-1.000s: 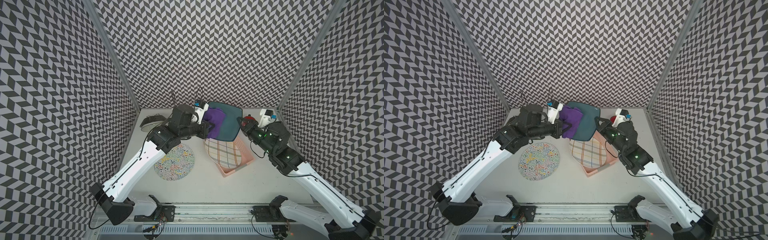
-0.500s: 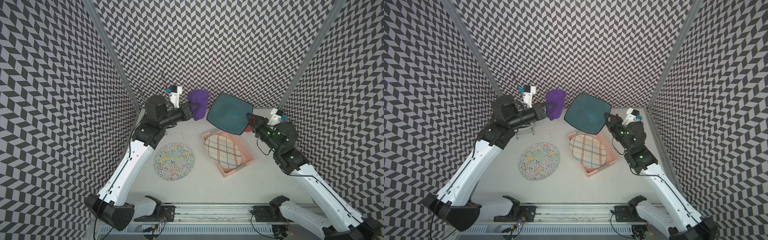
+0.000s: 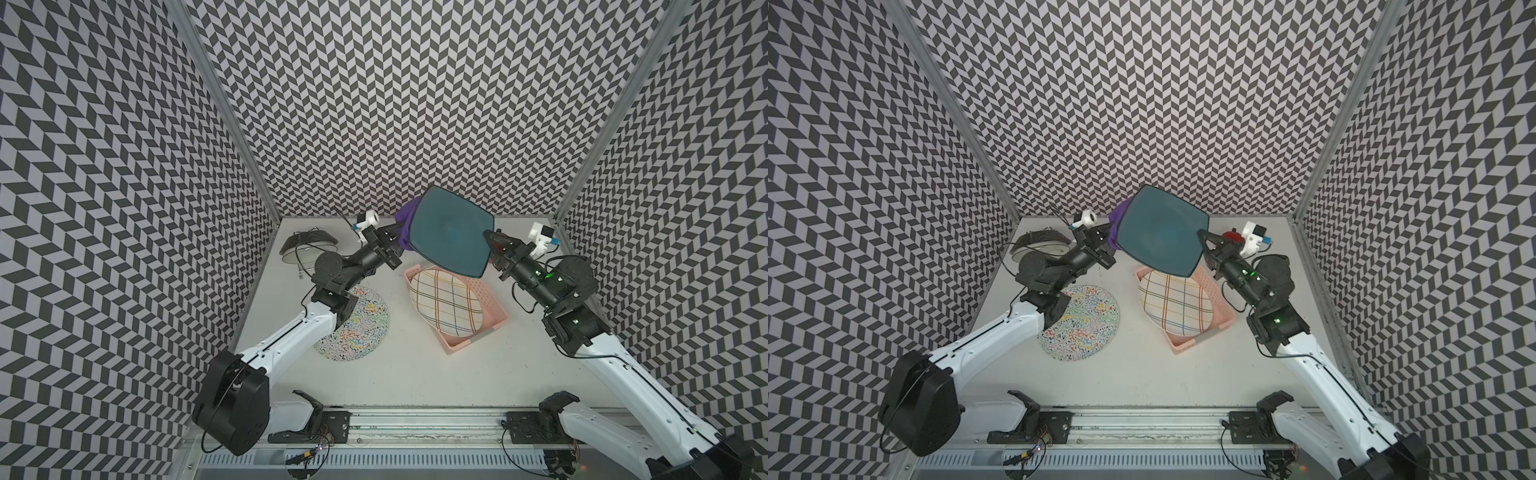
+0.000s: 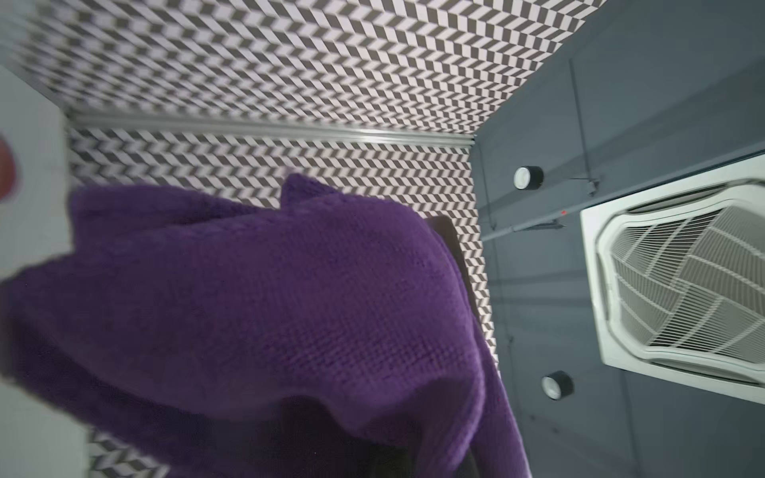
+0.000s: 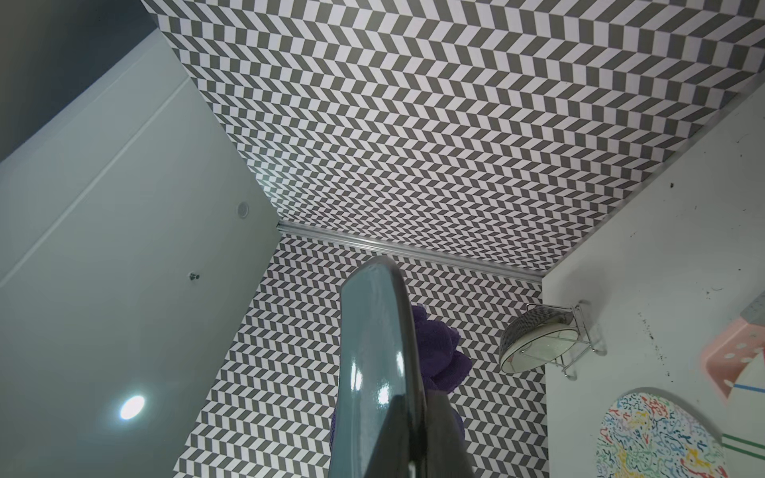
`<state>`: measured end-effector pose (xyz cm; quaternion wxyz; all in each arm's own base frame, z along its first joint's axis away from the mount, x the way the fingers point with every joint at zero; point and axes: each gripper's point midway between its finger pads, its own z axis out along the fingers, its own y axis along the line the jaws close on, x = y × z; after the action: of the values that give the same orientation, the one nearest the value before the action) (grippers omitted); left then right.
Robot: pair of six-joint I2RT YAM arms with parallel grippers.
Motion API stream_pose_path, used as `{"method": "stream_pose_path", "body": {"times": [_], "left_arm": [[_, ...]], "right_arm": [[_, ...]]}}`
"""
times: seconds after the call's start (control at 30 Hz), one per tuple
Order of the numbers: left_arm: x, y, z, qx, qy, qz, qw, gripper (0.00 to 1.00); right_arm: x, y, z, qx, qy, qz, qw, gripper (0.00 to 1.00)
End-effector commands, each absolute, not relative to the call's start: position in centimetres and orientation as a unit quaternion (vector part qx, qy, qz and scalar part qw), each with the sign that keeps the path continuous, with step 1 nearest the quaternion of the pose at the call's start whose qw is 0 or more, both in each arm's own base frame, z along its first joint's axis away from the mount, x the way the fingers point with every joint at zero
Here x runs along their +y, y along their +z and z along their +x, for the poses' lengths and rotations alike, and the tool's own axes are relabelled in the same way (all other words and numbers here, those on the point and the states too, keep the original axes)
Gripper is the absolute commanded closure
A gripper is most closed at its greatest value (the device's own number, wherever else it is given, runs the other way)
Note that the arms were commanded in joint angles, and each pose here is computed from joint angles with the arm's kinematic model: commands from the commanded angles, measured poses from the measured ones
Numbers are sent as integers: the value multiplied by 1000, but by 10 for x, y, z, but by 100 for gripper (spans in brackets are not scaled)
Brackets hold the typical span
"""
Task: Wipe the wet plate dry
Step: Wipe the plate with towel.
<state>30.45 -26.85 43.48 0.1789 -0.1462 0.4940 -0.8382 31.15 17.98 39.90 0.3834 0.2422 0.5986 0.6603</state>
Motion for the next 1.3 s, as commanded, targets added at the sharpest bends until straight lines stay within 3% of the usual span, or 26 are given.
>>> {"method": "stream_pose_path", "body": {"times": [0.0, 0.23, 0.37, 0.5, 0.8, 0.97, 1.1, 1.27], "left_arm": [[-254, 502, 261, 364, -916, -85, 147, 100], [-272, 515, 242, 301, -946, -93, 75, 100], [-272, 500, 245, 307, -942, -112, 72, 100], [-278, 478, 248, 341, -928, -126, 81, 100], [-282, 439, 232, 415, -898, -115, 92, 100], [-271, 432, 218, 528, -822, -59, 204, 100], [-265, 427, 239, 703, -592, -7, 395, 100], [-263, 414, 278, 783, -412, 31, 465, 100]], "right_arm": [[179, 461, 293, 520, 726, 185, 410, 100], [171, 472, 307, 486, 733, 210, 428, 100], [164, 484, 309, 477, 727, 218, 444, 100], [191, 486, 307, 507, 731, 175, 421, 100], [171, 479, 325, 490, 710, 239, 446, 100], [165, 468, 338, 532, 657, 242, 476, 100], [177, 458, 339, 577, 627, 206, 481, 100], [193, 452, 332, 603, 617, 170, 476, 100]]}}
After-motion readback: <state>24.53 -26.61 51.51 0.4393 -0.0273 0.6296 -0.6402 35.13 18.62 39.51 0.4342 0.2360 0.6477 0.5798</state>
